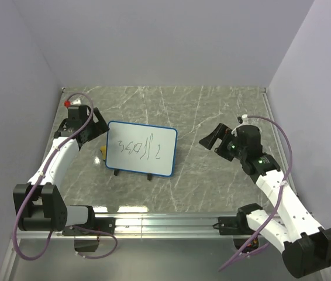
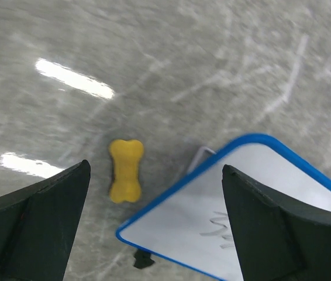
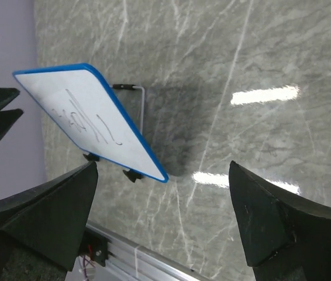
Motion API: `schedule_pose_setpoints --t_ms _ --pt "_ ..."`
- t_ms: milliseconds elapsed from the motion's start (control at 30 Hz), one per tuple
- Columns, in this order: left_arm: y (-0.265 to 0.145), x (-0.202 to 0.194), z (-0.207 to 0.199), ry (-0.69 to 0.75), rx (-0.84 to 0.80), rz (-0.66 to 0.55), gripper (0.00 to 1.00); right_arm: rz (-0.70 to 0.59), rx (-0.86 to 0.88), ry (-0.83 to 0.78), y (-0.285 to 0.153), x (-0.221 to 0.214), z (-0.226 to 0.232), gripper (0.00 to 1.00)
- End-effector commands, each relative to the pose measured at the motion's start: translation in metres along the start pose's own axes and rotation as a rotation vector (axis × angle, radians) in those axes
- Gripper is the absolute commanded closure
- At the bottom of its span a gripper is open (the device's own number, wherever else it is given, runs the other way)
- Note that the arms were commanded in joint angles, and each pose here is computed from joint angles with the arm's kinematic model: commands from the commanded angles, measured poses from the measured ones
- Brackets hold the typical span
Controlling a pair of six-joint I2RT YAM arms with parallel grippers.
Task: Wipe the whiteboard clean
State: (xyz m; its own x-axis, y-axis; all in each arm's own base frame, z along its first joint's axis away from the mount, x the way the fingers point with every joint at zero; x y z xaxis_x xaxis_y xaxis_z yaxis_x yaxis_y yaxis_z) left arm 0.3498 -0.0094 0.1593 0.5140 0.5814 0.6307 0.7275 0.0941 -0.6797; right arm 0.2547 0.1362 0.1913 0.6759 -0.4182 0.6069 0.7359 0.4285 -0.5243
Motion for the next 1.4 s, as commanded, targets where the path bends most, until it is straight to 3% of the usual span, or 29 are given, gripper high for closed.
schedule_pose_setpoints --t_ms 0,133,400,700,933,1167,1367 --pt "-0.016 -0.001 -0.032 0.002 -0.183 0.055 0.01 -0.076 0.114 -0.045 -0.006 0.029 0.032 0.0" --pt "-0.006 -0.026 -0.007 -0.025 -0.094 0.099 0.01 -0.004 0.244 -0.097 0.01 0.033 0.057 0.0" --pt "-0.017 -0.029 0.022 -0.015 0.053 0.097 0.02 0.066 0.474 -0.124 0.044 0.034 0.076 0.02" --pt "-0.029 -0.038 0.042 -0.001 0.115 0.084 0.1 0.17 0.542 -0.096 0.097 0.036 0.075 0.07" --pt "-0.029 -0.02 0.058 0.003 0.208 -0.009 0.11 0.252 0.595 -0.1 0.118 0.021 0.091 0.11" --pt "0.003 -0.037 0.071 0.008 0.237 0.053 0.28 0.321 0.612 -0.09 0.133 0.003 0.102 0.2" --pt "0.028 -0.051 0.067 0.007 0.225 0.126 0.4 0.358 0.623 -0.113 0.145 -0.002 0.118 0.36"
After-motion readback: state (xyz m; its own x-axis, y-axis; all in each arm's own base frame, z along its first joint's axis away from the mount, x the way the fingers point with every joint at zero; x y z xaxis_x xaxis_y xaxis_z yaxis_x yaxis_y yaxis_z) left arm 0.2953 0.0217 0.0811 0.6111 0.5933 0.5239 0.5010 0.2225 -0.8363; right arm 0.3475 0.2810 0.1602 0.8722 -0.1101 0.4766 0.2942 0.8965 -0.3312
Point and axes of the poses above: each gripper's point midway between its finger pads, its own y axis out along the fingers, its own z axis along the line the jaws close on, x = y × z, the point moved 1 cm from there along -y, back along the fingers, and after that the axes turned 7 degrees about -y, right-handed, at the moved point
